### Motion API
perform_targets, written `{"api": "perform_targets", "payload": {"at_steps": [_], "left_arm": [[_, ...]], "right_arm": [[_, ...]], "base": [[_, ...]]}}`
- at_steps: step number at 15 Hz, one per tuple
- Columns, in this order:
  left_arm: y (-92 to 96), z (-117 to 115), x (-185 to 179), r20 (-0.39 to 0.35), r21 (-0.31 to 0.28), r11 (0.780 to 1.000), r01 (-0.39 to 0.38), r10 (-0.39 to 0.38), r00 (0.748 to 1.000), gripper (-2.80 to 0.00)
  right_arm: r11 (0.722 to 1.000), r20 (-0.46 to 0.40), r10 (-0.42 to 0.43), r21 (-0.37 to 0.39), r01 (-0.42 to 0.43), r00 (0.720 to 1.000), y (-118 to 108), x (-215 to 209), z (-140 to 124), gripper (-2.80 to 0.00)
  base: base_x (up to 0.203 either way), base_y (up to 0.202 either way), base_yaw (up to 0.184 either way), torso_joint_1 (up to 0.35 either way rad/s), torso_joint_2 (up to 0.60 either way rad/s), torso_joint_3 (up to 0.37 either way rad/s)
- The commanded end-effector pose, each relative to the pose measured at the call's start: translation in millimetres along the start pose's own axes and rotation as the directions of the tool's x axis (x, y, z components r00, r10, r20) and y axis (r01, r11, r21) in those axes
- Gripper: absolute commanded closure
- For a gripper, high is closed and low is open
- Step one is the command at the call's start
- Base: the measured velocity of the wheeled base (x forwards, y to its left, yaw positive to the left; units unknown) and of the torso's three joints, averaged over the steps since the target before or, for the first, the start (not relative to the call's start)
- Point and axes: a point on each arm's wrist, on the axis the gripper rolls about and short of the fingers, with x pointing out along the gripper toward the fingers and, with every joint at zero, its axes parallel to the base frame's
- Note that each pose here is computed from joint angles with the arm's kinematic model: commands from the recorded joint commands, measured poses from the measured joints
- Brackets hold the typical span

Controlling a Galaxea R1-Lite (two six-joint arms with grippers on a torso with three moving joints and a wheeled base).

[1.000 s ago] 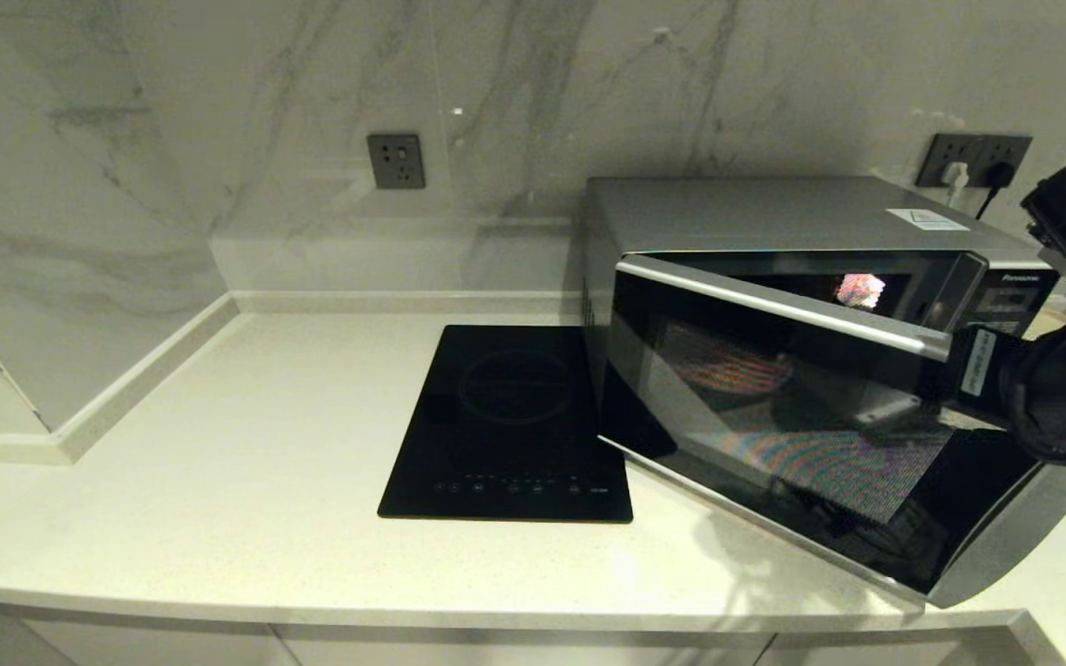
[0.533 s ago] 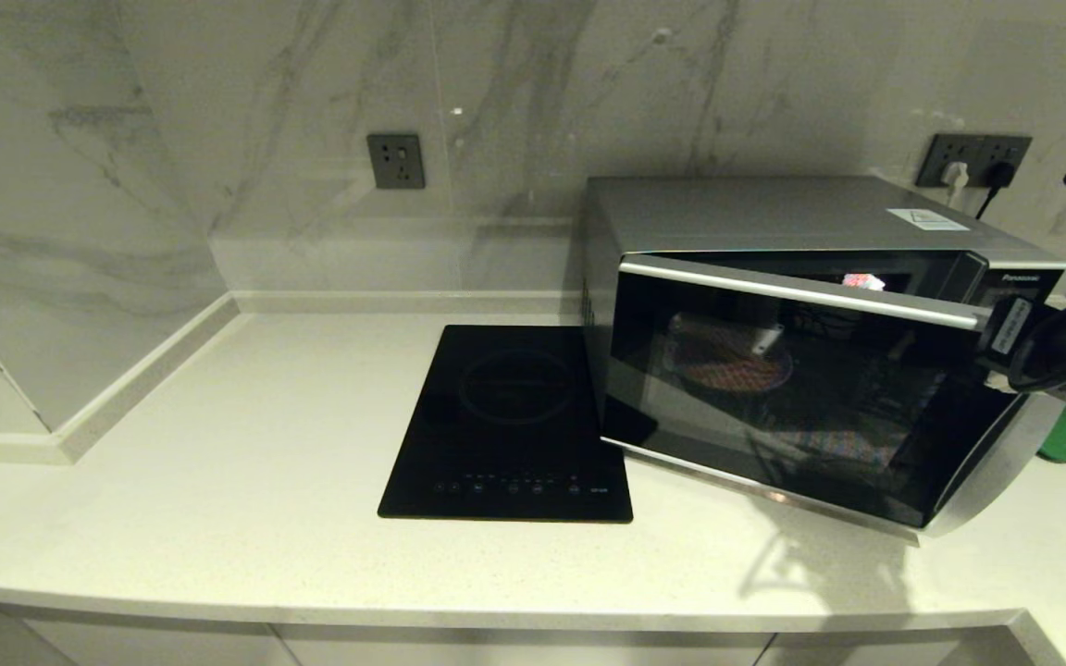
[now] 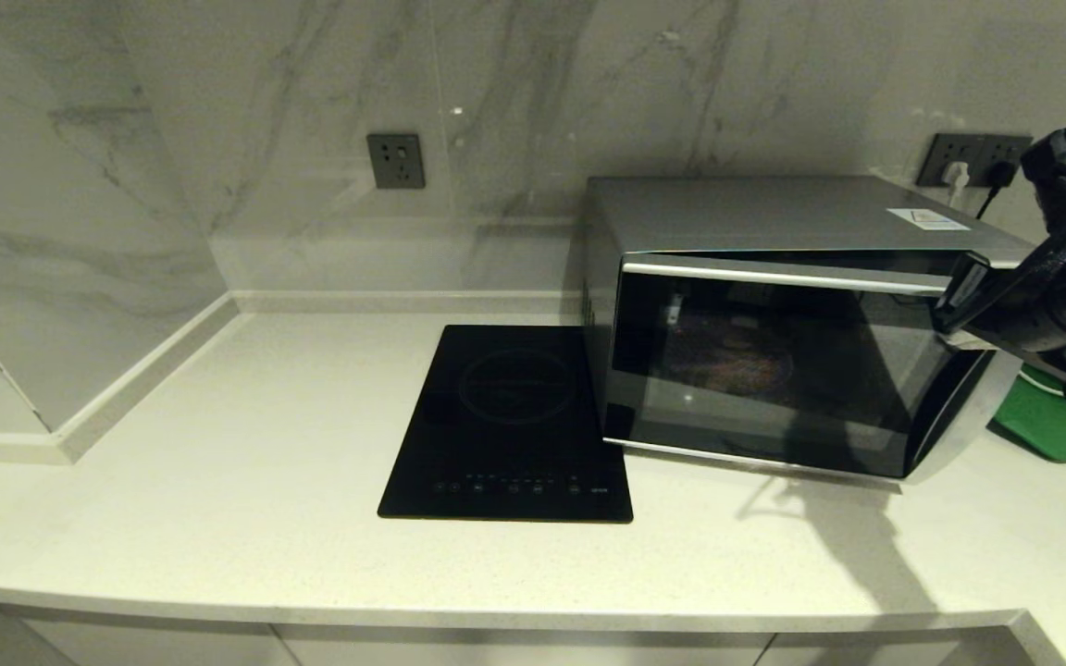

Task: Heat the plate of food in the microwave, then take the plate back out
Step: Close the microwave oven

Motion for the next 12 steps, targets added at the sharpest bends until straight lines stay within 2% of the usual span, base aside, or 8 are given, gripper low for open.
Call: {"api": "perform_targets", "payload": {"at_steps": [1, 5, 12], "left_arm": [[0.0, 0.0, 0.0, 0.0, -0.001, 1.0, -0.001, 0.001, 1.0, 0.0], [0.0, 0.0, 0.0, 0.0, -0.001, 1.0, -0.001, 0.001, 1.0, 0.0], [0.0, 0.0, 0.0, 0.0, -0.001, 1.0, -0.001, 0.001, 1.0, 0.0]], "right_arm": [[1.0, -0.007, -0.007, -0.006, 0.006, 1.0, 9.9, 19.4, 4.0, 0.0], [1.0, 0.036, 0.021, -0.016, -0.02, 0.999, 21.9, 24.7, 17.8, 0.0], [1.0, 0.096, 0.011, 0.027, -0.014, 0.995, 22.3, 40.0, 42.4, 0.0]], "base": [[0.0, 0.0, 0.0, 0.0, 0.0, 0.0], [0.0, 0.0, 0.0, 0.0, 0.0, 0.0], [0.0, 0.0, 0.0, 0.0, 0.0, 0.0]]}}
